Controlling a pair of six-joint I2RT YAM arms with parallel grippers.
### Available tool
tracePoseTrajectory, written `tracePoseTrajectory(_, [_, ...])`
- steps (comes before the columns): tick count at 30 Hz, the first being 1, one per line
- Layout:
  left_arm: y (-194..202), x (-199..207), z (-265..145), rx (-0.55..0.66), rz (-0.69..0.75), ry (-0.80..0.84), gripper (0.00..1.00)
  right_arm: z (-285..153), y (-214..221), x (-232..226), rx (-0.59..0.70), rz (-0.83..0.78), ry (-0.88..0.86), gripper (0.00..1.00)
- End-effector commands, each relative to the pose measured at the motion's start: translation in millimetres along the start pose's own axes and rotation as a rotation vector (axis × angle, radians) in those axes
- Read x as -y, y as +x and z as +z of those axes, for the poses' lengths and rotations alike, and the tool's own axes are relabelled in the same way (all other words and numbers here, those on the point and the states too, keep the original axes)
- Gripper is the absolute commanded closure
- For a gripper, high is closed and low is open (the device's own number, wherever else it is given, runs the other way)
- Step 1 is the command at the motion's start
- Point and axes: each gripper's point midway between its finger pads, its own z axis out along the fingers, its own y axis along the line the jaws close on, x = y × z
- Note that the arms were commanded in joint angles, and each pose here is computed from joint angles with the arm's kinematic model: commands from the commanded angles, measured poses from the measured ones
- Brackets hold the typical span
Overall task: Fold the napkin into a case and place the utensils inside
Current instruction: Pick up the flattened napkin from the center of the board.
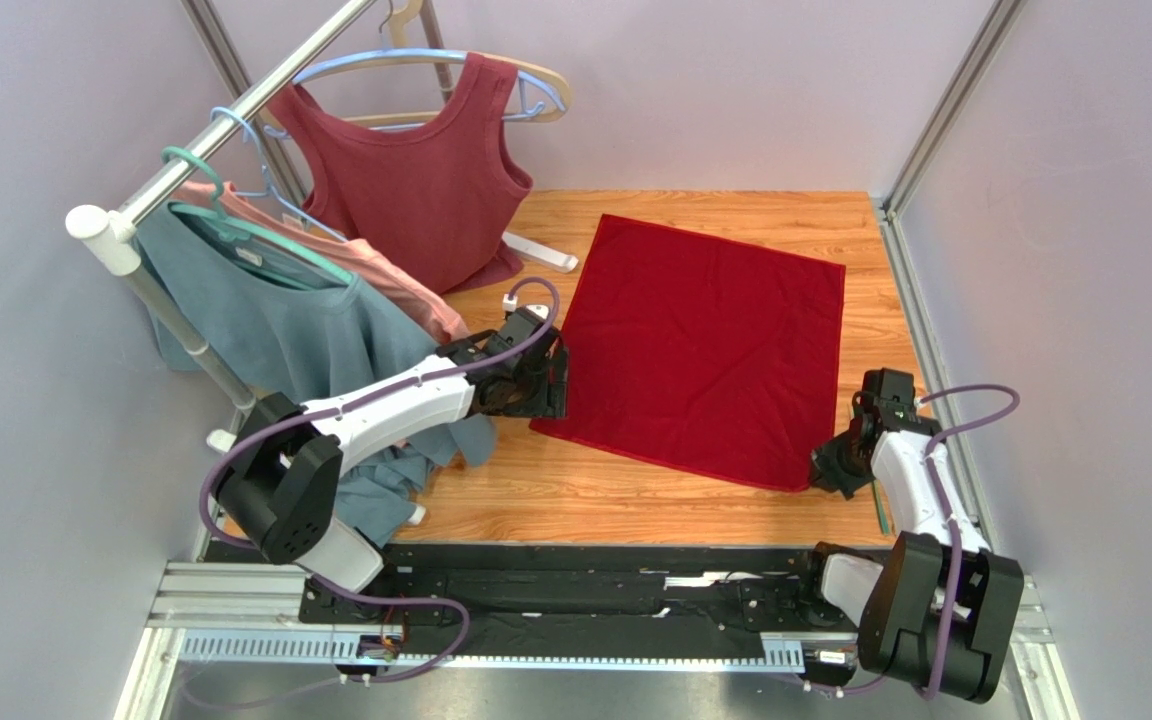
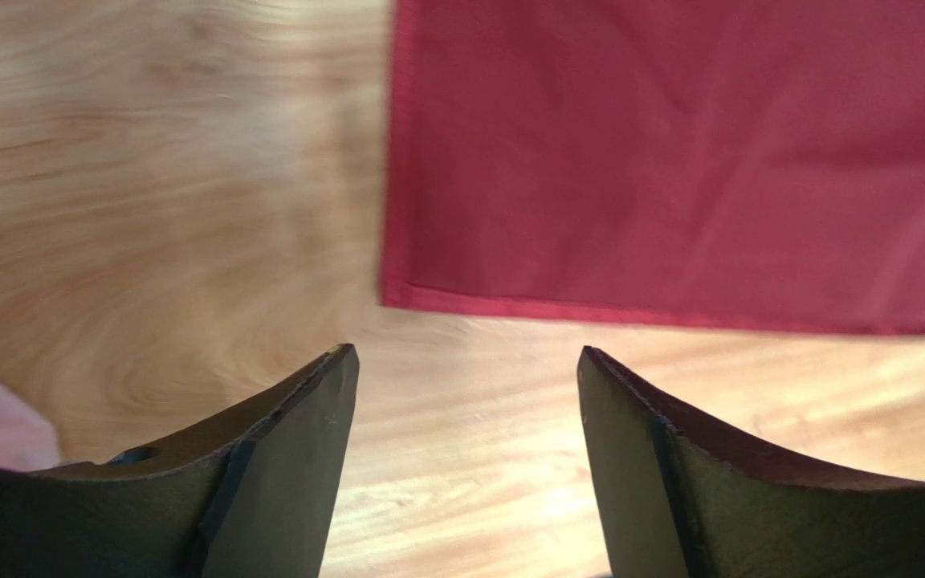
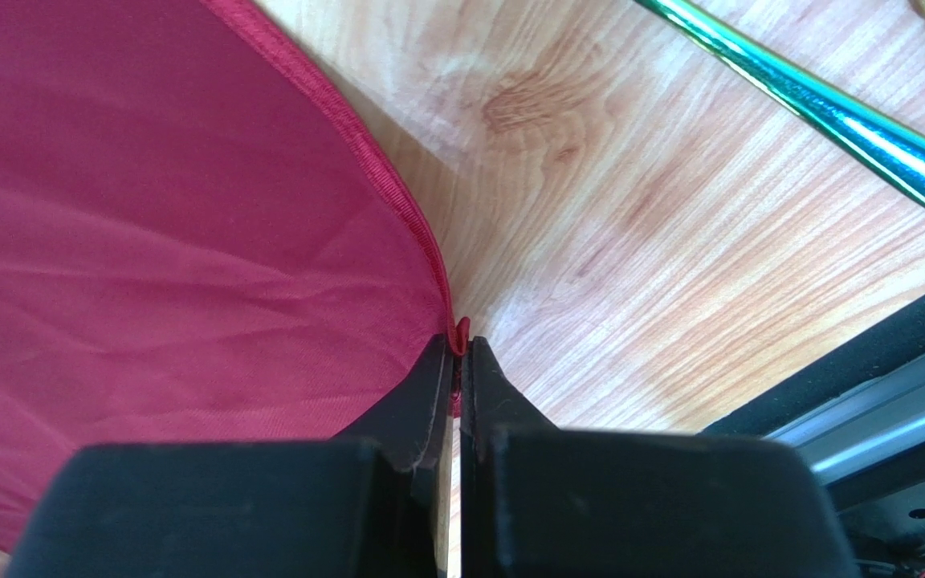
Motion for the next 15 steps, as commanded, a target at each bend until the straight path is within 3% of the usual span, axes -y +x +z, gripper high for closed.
tracePoseTrajectory(1, [-5,-20,15,0.001,-0.067,-0.114,0.21,0,-1,-4,0.017,-0.004,-0.025,1.0])
tracePoseTrajectory(9, [3,-33,37,-0.061,-0.129,-0.223,0.37,-4,1,-13,-0.003,-0.034,-0.07,1.0])
tracePoseTrajectory(15, [6,-36,42,-0.073,-0.172,-0.254,0.39,-2,6,-11,-0.015,-0.025,-0.075,1.0])
